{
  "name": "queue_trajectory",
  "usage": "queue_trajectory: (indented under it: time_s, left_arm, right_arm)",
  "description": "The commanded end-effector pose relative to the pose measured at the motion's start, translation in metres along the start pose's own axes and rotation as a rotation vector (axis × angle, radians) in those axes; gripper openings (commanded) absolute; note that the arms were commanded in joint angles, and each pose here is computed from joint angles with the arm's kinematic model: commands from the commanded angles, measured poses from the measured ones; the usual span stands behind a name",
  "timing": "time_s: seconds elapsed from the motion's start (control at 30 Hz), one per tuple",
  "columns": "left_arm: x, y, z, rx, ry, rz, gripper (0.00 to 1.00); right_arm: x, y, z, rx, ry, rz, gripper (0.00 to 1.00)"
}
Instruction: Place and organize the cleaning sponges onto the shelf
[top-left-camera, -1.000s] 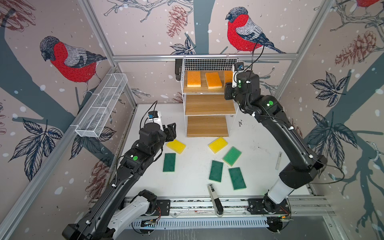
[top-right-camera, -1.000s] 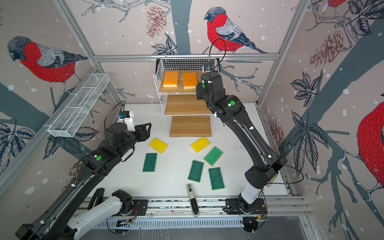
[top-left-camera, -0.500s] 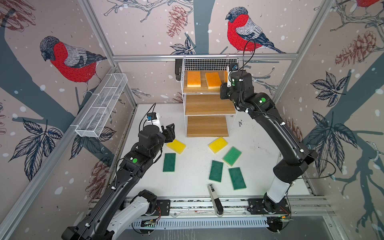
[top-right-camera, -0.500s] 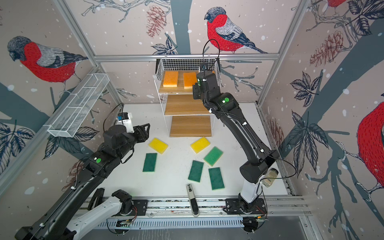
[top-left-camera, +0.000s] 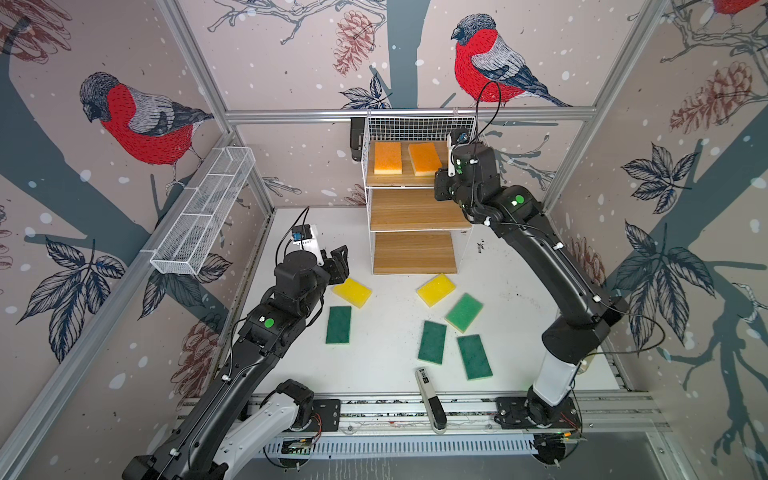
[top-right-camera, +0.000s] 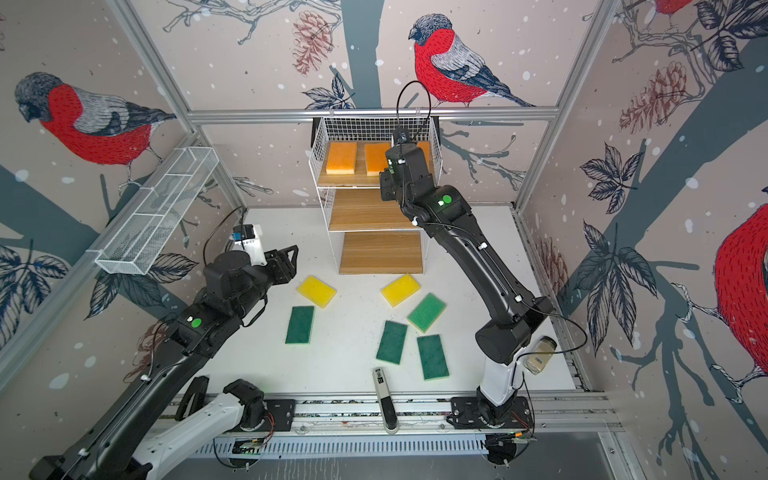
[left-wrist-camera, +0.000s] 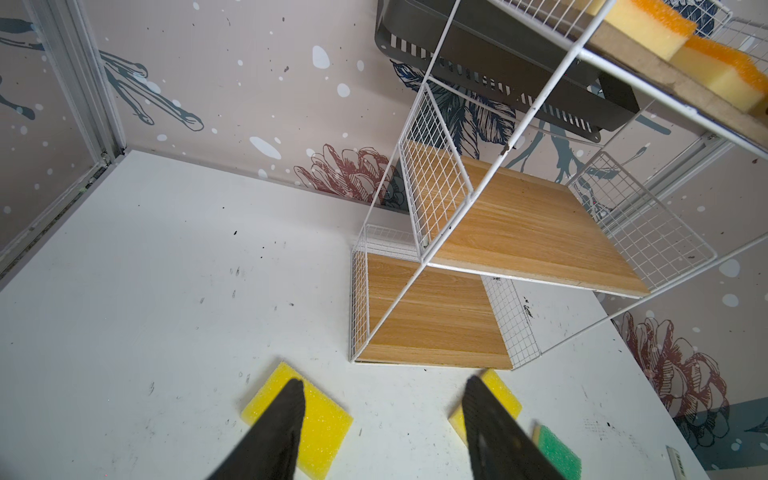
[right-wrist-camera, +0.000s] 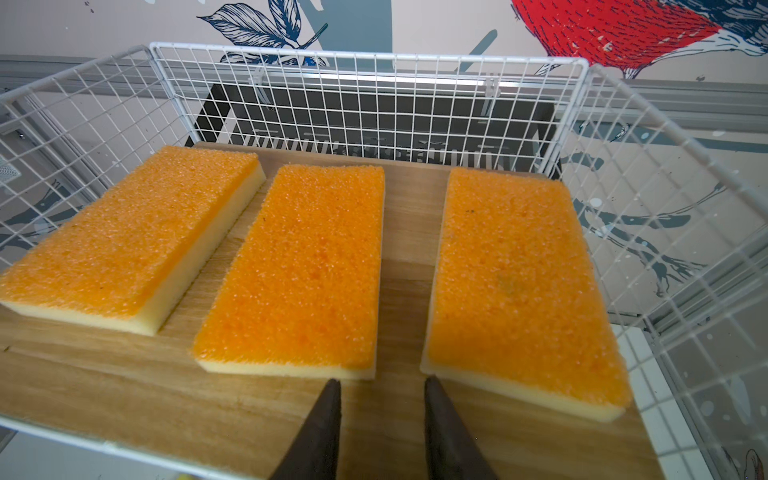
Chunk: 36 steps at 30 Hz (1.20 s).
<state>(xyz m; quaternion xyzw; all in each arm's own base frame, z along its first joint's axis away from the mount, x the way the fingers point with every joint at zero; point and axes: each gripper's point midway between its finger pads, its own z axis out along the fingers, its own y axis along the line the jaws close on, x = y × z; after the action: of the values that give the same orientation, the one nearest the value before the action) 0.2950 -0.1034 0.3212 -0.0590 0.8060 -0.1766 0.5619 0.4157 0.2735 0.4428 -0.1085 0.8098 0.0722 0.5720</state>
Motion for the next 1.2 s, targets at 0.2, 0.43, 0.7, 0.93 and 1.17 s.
queue_trajectory:
  time_s: [0.2,0.43,0.7,0.93,1.17]
  left_arm:
    - [-0.005,-0.003,0.001,0.014,-0.023,-0.008,0.61]
    - [-0.003,-0.005,0.003,0.028,-0.013,-0.01,0.61]
    - [-0.01,-0.01,-0.001,0.044,-0.023,-0.013,0.59]
    - [-0.009,-0.007,-0.004,0.039,-0.032,-0.023,0.58]
    - [-0.006,-0.004,-0.003,0.033,-0.035,-0.017,0.58]
  right_arm:
    - [-0.005,0.003,-0.002,0.003,-0.019,-0.005,0.35]
    - [-0.012,0.011,-0.018,-0.02,-0.041,-0.025,0.35]
    - [-0.004,0.027,-0.025,-0.102,-0.024,-0.062,0.25]
    - [0.009,0.059,-0.024,-0.231,0.007,-0.119,0.11]
    - [0.005,0.071,-0.029,-0.293,-0.027,-0.098,0.04]
